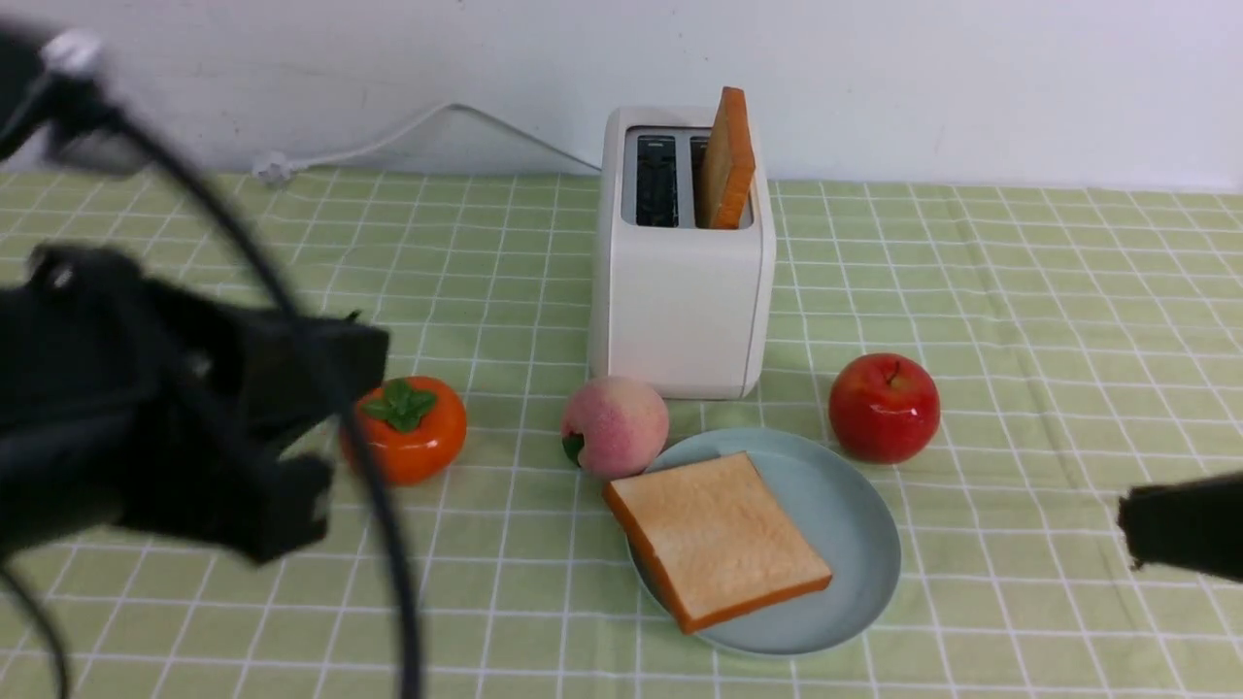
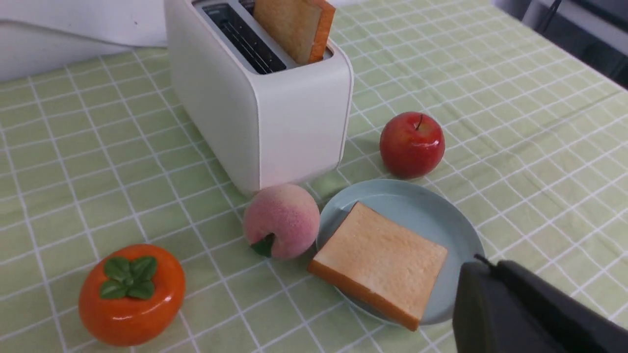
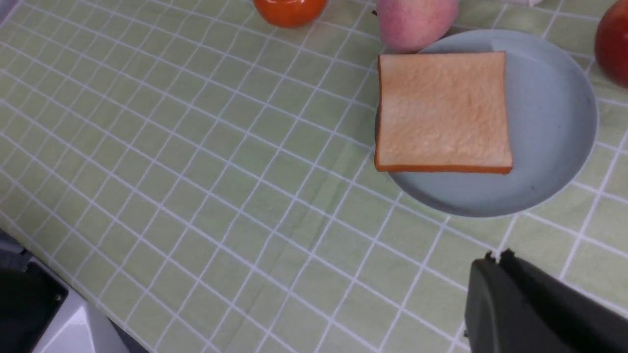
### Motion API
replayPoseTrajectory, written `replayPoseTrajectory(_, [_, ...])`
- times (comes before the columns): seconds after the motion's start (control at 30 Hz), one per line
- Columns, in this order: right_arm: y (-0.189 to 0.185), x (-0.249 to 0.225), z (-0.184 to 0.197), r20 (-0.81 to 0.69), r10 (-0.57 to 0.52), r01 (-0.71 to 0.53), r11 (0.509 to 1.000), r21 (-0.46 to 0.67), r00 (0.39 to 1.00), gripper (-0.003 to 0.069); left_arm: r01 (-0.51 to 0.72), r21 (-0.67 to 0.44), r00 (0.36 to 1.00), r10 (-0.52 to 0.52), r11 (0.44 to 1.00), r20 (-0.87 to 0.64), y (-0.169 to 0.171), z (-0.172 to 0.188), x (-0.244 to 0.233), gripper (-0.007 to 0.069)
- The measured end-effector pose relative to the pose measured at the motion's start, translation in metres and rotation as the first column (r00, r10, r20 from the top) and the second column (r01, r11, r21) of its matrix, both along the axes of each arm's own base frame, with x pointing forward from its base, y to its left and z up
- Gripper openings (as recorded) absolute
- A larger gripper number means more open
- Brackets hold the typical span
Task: Take toasted bread from bread machine on green coffee tablecloth place on plate.
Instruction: 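Grasp the toast slice in the toaster and pull it up out of the slot with the right gripper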
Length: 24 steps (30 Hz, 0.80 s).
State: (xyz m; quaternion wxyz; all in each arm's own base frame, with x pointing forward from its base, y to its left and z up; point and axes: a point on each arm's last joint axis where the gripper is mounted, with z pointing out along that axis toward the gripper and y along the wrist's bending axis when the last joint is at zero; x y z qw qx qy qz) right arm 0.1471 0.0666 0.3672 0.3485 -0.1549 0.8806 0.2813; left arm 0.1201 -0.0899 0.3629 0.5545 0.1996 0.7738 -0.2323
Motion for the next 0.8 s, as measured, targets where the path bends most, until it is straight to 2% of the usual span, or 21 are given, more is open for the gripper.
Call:
replayPoseTrajectory(0.1, [0.008, 0.024, 0.004, -0.025, 0.022, -0.022, 1.0, -0.002, 0.999, -0.0001, -0.003, -0.051, 0.998, 0.006, 0.999, 0.062, 0.013, -0.016, -0.018, -0.0013])
replayPoseTrajectory(0.23, [0.043, 0.063, 0.01, -0.028, 0.127, -0.128, 0.991, -0.028, 0.991, -0.0001, -0.002, -0.105, 0.992, 0.015, 0.994, 0.122, 0.026, -0.039, -0.035, -0.0013])
replayPoseTrajectory(0.3, [0.06, 0.081, 0.016, -0.004, 0.141, -0.141, 0.989, -0.051, 0.99, -0.0001, -0.002, -0.116, 0.991, 0.018, 0.993, 0.136, 0.029, -0.044, -0.038, -0.0013])
replayPoseTrajectory(0.43, [0.086, 0.117, 0.015, 0.015, 0.117, -0.115, 0.991, -0.071, 0.993, 0.0007, -0.001, -0.12, 0.989, 0.019, 0.993, 0.145, 0.029, -0.048, -0.039, -0.0013])
replayPoseTrajectory(0.5, [0.098, 0.151, 0.017, 0.026, 0.04, -0.038, 0.998, -0.047, 0.999, 0.0031, -0.001, -0.118, 0.989, 0.018, 0.993, 0.145, 0.029, -0.048, -0.039, -0.0013])
replayPoseTrajectory(0.63, [0.109, 0.203, 0.007, 0.014, -0.054, 0.054, 0.998, -0.045, 0.998, 0.0126, -0.001, -0.114, 0.99, 0.017, 0.993, 0.139, 0.029, -0.048, -0.039, -0.0013])
replayPoseTrajectory(0.67, [0.113, 0.226, 0.003, 0.02, -0.091, 0.092, 0.995, -0.046, 0.996, 0.0199, -0.001, -0.113, 0.99, 0.017, 0.994, 0.138, 0.03, -0.049, -0.039, -0.0013])
replayPoseTrajectory(0.7, [0.114, 0.228, -0.001, 0.012, -0.091, 0.092, 0.995, -0.05, 0.996, 0.0219, -0.001, -0.113, 0.99, 0.017, 0.994, 0.138, 0.03, -0.049, -0.039, -0.0013])
replayPoseTrajectory(0.8, [0.12, 0.263, -0.013, -0.001, -0.15, 0.15, 0.988, -0.038, 0.989, 0.0391, -0.001, -0.112, 0.991, 0.017, 0.994, 0.136, 0.03, -0.049, -0.039, -0.0013])
